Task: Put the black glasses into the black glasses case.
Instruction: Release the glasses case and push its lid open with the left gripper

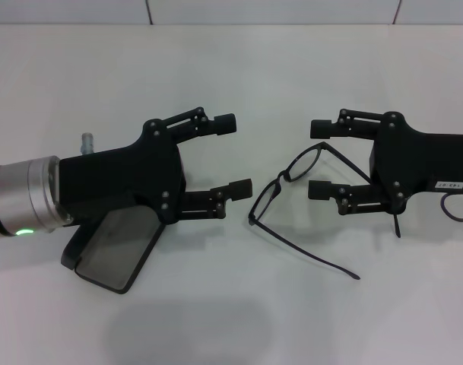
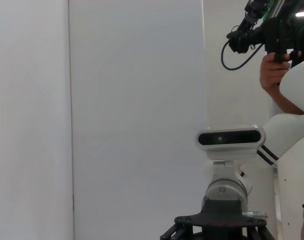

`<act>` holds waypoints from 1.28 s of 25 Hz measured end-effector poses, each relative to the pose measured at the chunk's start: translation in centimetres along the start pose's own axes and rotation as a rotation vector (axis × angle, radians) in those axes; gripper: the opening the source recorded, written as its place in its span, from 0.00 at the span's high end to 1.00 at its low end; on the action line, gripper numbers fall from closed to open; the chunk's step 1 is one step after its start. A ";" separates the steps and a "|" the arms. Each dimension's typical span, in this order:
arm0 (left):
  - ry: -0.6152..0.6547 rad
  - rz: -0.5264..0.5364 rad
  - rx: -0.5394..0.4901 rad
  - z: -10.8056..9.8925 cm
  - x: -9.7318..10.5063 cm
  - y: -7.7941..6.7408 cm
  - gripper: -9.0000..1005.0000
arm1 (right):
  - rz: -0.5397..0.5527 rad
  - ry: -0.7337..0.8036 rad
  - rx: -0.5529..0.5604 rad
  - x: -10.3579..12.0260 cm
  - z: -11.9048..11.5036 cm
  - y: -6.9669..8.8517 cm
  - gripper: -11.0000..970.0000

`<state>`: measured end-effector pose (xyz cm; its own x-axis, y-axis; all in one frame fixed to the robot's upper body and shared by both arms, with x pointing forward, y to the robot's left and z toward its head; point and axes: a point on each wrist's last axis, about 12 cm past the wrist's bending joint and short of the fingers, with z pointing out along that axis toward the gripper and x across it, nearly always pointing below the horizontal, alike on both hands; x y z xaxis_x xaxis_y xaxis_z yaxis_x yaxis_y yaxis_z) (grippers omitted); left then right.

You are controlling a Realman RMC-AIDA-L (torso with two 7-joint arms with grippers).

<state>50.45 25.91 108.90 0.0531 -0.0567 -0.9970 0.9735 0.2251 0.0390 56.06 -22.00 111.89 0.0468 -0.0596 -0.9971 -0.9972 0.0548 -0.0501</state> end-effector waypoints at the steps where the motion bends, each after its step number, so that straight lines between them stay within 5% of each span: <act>1: 0.000 0.000 0.000 0.0 0.0 0.0 0.16 | 0.000 0.003 0.002 0.0 0.0 0.0 0.18; 11: -0.034 -0.001 -0.025 0.3 -0.1 0.0 0.16 | -0.006 0.012 0.042 0.4 -0.1 -0.2 0.19; 18: -0.073 -0.140 -0.194 -1.4 -1.0 1.8 0.16 | 0.004 0.011 0.058 0.8 -0.6 0.2 0.19; 19: 0.012 -0.243 -0.240 -2.8 -2.3 3.5 0.16 | 0.004 0.011 0.059 0.8 -0.7 0.2 0.19; 24: 0.288 -0.383 -0.302 -5.4 -5.6 5.6 0.16 | 0.014 0.015 0.071 1.1 -1.2 0.4 0.19; 32: 0.616 -0.416 -0.435 -5.7 -6.7 4.6 0.16 | 0.018 0.004 0.094 1.2 -1.4 0.5 0.19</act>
<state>53.29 32.91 115.39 -0.5421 0.2923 -0.7878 0.7087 0.6628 -0.2417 55.53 -23.47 110.72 0.0288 -0.0623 -0.9976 -0.9881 0.1489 -0.0379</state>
